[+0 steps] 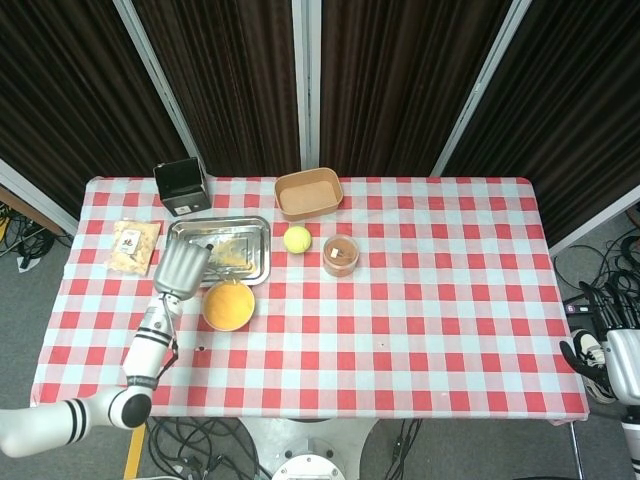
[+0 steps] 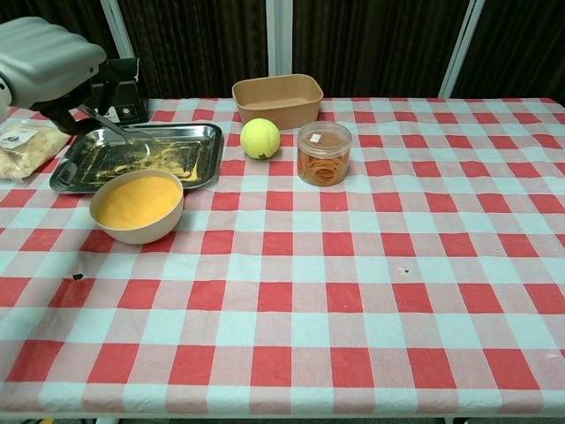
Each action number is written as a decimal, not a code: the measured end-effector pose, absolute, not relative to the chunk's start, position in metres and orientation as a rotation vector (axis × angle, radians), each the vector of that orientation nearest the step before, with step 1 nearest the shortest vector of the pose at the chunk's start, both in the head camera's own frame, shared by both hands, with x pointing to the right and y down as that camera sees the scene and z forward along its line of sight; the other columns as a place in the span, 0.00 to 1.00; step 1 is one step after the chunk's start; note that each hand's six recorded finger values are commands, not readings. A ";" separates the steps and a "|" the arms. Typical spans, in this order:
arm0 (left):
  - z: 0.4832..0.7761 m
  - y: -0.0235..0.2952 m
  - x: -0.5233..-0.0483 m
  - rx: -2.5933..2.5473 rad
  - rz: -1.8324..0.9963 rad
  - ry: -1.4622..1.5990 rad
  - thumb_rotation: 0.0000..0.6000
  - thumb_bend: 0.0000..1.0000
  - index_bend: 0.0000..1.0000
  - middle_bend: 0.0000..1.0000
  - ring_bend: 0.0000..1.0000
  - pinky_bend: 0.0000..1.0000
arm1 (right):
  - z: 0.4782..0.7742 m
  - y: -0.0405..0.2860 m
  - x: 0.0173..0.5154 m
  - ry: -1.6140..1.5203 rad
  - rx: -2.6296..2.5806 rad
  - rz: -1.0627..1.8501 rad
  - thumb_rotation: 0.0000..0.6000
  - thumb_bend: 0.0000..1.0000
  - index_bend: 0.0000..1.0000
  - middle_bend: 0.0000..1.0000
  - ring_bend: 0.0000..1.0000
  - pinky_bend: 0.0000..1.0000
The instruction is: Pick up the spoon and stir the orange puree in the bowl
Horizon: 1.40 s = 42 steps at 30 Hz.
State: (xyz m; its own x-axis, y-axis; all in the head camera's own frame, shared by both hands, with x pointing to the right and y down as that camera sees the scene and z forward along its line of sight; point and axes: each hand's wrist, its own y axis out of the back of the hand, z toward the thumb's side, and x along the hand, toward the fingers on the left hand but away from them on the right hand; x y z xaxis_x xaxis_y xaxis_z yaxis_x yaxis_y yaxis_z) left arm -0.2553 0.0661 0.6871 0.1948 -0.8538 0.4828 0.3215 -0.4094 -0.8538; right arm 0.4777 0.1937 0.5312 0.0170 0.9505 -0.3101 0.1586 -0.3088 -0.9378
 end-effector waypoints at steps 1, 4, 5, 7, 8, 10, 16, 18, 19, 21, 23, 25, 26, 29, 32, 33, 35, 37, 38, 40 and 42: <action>0.693 0.063 -0.259 -1.497 -1.469 0.567 1.00 0.45 0.69 0.95 0.93 0.98 | 0.531 0.194 0.478 -1.168 -1.560 1.367 1.00 0.24 0.00 0.14 0.00 0.08; 0.710 0.054 -0.267 -1.632 -1.549 0.625 1.00 0.44 0.67 0.95 0.93 0.98 | 0.531 0.194 0.478 -1.169 -1.560 1.369 1.00 0.23 0.00 0.14 0.00 0.08; 0.714 0.051 -0.270 -1.661 -1.571 0.642 1.00 0.44 0.66 0.95 0.93 0.98 | 0.532 0.194 0.478 -1.169 -1.561 1.371 1.00 0.24 0.00 0.14 0.00 0.08; 0.723 0.042 -0.278 -1.690 -1.613 0.676 1.00 0.44 0.63 0.94 0.93 0.98 | 0.532 0.194 0.479 -1.170 -1.562 1.374 1.00 0.23 0.00 0.14 0.00 0.08; 0.726 0.039 -0.282 -1.695 -1.629 0.688 1.00 0.44 0.62 0.94 0.93 0.98 | 0.533 0.194 0.479 -1.170 -1.562 1.376 1.00 0.24 0.00 0.14 0.00 0.08; 0.733 0.032 -0.288 -1.718 -1.669 0.718 1.00 0.44 0.61 0.94 0.93 0.98 | 0.533 0.194 0.480 -1.170 -1.561 1.377 1.00 0.24 0.00 0.14 0.00 0.08; 0.751 0.022 -0.299 -1.756 -1.751 0.764 1.00 0.43 0.48 0.91 0.91 0.98 | 0.533 0.194 0.480 -1.170 -1.562 1.380 1.00 0.24 0.00 0.14 0.00 0.08; 0.756 0.023 -0.299 -1.767 -1.769 0.758 1.00 0.43 0.46 0.91 0.91 0.98 | 0.534 0.194 0.480 -1.170 -1.564 1.382 1.00 0.24 0.00 0.14 0.00 0.08; 0.758 0.024 -0.299 -1.774 -1.777 0.751 1.00 0.43 0.45 0.90 0.91 0.98 | 0.534 0.194 0.480 -1.170 -1.564 1.382 1.00 0.24 0.00 0.14 0.00 0.08; 0.760 0.026 -0.298 -1.781 -1.781 0.745 1.00 0.43 0.41 0.87 0.89 0.98 | 0.534 0.194 0.480 -1.171 -1.562 1.380 1.00 0.24 0.00 0.14 0.00 0.08; 0.758 0.026 -0.299 -1.788 -1.777 0.756 1.00 0.43 0.35 0.82 0.83 0.97 | 0.533 0.194 0.481 -1.171 -1.560 1.380 1.00 0.24 0.00 0.14 0.00 0.08; 0.752 0.025 -0.301 -1.797 -1.769 0.793 1.00 0.43 0.33 0.77 0.76 0.95 | 0.533 0.193 0.481 -1.167 -1.559 1.383 1.00 0.24 0.00 0.14 0.00 0.08; 0.748 0.024 -0.304 -1.796 -1.764 0.813 1.00 0.43 0.33 0.75 0.73 0.93 | 0.533 0.193 0.482 -1.163 -1.559 1.386 1.00 0.24 0.00 0.14 0.00 0.08; 0.733 0.022 -0.317 -1.757 -1.740 0.883 1.00 0.39 0.33 0.67 0.60 0.78 | 0.533 0.192 0.483 -1.155 -1.563 1.394 1.00 0.24 0.00 0.14 0.00 0.08; 0.713 0.025 -0.336 -1.686 -1.702 0.958 1.00 0.32 0.33 0.55 0.47 0.55 | 0.533 0.192 0.484 -1.153 -1.572 1.396 1.00 0.24 0.00 0.14 0.00 0.08; 0.706 0.027 -0.343 -1.662 -1.687 0.978 1.00 0.28 0.33 0.50 0.42 0.48 | 0.534 0.192 0.484 -1.154 -1.576 1.395 1.00 0.24 0.00 0.13 0.00 0.08; 0.689 0.035 -0.360 -1.611 -1.648 1.007 1.00 0.24 0.33 0.43 0.36 0.38 | 0.535 0.191 0.484 -1.158 -1.590 1.390 1.00 0.24 0.00 0.13 0.00 0.08; 0.673 0.047 -0.375 -1.572 -1.609 1.016 1.00 0.19 0.33 0.36 0.28 0.28 | 0.537 0.191 0.483 -1.156 -1.605 1.388 1.00 0.24 0.00 0.12 0.00 0.08; 0.668 0.053 -0.381 -1.564 -1.591 1.014 1.00 0.18 0.33 0.34 0.26 0.26 | 0.538 0.191 0.482 -1.151 -1.611 1.386 1.00 0.24 0.00 0.12 0.00 0.08; 0.658 0.069 -0.392 -1.559 -1.555 1.006 1.00 0.16 0.33 0.32 0.25 0.25 | 0.540 0.192 0.480 -1.148 -1.621 1.378 1.00 0.24 0.00 0.11 0.00 0.08; 0.649 0.083 -0.401 -1.546 -1.528 1.006 1.00 0.15 0.33 0.32 0.25 0.25 | 0.542 0.193 0.477 -1.147 -1.633 1.366 1.00 0.24 0.00 0.10 0.00 0.07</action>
State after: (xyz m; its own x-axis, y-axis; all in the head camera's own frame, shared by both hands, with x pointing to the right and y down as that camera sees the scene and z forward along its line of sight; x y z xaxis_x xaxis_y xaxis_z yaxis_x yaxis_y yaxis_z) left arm -0.4011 0.0827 0.6493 -0.0115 -0.9034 0.4286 -0.0365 -0.4280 -0.9031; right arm 0.4771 0.1932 0.5418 0.0482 0.9342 -0.3535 0.1871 -0.3561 -0.9155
